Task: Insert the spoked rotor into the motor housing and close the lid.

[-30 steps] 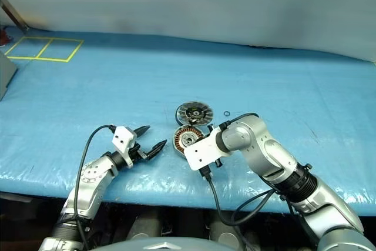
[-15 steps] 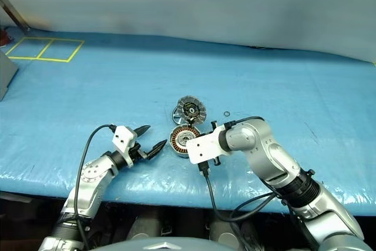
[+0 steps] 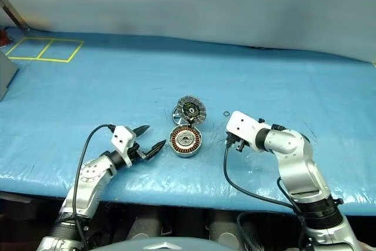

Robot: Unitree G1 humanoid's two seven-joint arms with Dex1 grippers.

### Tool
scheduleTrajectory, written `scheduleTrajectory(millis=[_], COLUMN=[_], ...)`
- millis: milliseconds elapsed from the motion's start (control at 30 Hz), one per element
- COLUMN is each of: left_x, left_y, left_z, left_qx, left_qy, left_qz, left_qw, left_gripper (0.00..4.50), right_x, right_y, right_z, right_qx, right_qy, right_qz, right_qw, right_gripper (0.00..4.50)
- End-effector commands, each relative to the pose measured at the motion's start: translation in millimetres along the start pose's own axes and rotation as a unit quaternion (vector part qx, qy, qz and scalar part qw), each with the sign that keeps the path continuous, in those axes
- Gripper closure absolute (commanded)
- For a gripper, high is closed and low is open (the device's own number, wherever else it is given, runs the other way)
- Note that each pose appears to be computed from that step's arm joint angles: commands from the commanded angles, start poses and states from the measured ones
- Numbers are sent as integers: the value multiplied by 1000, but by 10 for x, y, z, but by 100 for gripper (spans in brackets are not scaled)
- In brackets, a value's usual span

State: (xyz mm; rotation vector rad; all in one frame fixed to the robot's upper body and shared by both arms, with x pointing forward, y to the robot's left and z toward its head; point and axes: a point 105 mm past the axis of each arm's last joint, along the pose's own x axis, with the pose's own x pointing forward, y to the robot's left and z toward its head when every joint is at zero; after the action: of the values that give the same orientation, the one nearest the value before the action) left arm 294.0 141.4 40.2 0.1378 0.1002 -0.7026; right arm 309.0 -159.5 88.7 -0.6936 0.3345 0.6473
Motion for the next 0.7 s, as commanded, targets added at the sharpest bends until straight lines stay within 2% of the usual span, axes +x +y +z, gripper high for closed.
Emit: scheduleTrajectory(millis=[33,233,467,567,667,700], left_x=[-23,-12,11,8,-8,-13], left_y=[32,34,38,40,50,54], left_z=[90,79,96,105,100,98], left_qx=[14,20,23,24,26,26], left_qy=[-15,-8,-11,-12,-10,-9], left_qz=[0,-7,-6,-4,-1,0], left_qw=[1000,1000,1000,1000,1000,1000], left_gripper=[0,0,0,0,0,0], right_x=[87,385,618,680,728,744], right_y=[-86,-101,-153,-163,-152,-148], right_z=[-44,-192,-336,-346,-297,-288], right_qx=[57,141,189,209,216,221], right_qy=[-16,-27,-27,-34,-47,-50], right_qz=[-68,-117,-141,-140,-131,-129], right_qw=[996,983,972,967,966,965], right_gripper=[306,306,306,244,151,151])
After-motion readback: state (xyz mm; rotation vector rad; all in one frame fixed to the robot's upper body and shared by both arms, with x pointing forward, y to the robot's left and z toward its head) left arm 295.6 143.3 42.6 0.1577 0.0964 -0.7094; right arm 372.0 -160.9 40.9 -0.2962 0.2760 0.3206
